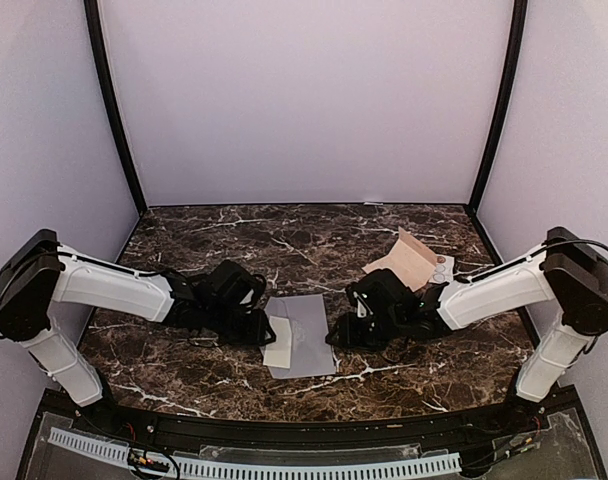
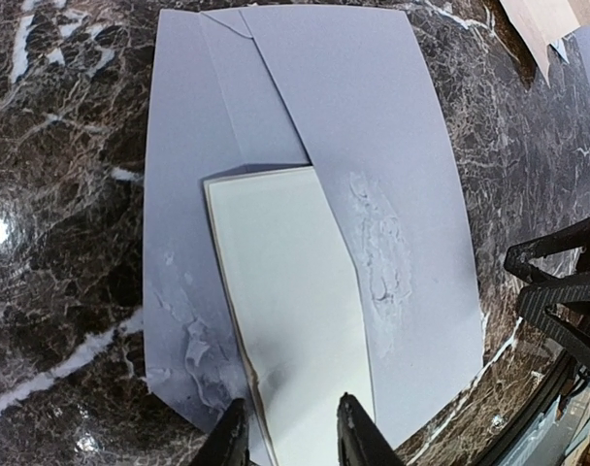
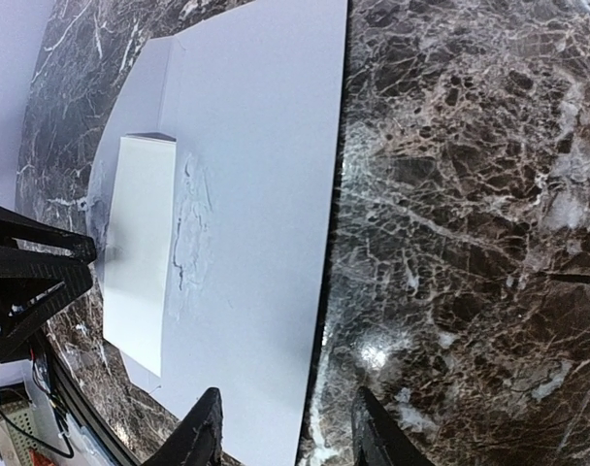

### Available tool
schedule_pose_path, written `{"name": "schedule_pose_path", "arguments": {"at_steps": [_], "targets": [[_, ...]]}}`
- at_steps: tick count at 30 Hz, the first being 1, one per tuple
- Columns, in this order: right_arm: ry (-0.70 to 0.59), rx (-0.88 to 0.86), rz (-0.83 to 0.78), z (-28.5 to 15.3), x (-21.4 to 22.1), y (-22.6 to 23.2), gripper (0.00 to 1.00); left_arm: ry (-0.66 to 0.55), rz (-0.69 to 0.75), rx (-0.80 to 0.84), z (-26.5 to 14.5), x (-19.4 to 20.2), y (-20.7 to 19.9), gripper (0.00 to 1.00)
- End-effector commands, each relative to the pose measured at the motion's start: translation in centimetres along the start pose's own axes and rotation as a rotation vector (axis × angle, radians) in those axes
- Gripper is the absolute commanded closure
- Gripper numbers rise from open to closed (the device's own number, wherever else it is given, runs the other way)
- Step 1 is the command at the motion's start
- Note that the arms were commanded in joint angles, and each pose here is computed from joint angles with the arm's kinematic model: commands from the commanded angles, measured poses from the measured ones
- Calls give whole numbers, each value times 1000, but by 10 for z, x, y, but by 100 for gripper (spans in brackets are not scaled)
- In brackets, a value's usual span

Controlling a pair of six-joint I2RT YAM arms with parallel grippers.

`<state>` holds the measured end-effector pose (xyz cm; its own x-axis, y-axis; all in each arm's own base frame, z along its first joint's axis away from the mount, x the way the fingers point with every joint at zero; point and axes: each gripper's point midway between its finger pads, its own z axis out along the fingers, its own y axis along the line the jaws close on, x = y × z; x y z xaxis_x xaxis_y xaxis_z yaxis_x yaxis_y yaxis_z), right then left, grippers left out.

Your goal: Place the letter into the envelope and seal it

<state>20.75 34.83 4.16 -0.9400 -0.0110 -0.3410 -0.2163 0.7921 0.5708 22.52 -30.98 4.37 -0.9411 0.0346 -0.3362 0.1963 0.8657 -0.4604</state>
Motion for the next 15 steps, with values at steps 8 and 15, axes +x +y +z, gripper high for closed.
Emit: {"name": "schedule_pose_path", "arguments": {"at_steps": [8, 15], "targets": [[24, -8, 8, 10, 9, -1, 62, 47, -3, -18, 12, 15, 10, 72], [39, -12, 7, 16, 12, -1, 67, 63, -16, -31, 17, 19, 15, 76]]}}
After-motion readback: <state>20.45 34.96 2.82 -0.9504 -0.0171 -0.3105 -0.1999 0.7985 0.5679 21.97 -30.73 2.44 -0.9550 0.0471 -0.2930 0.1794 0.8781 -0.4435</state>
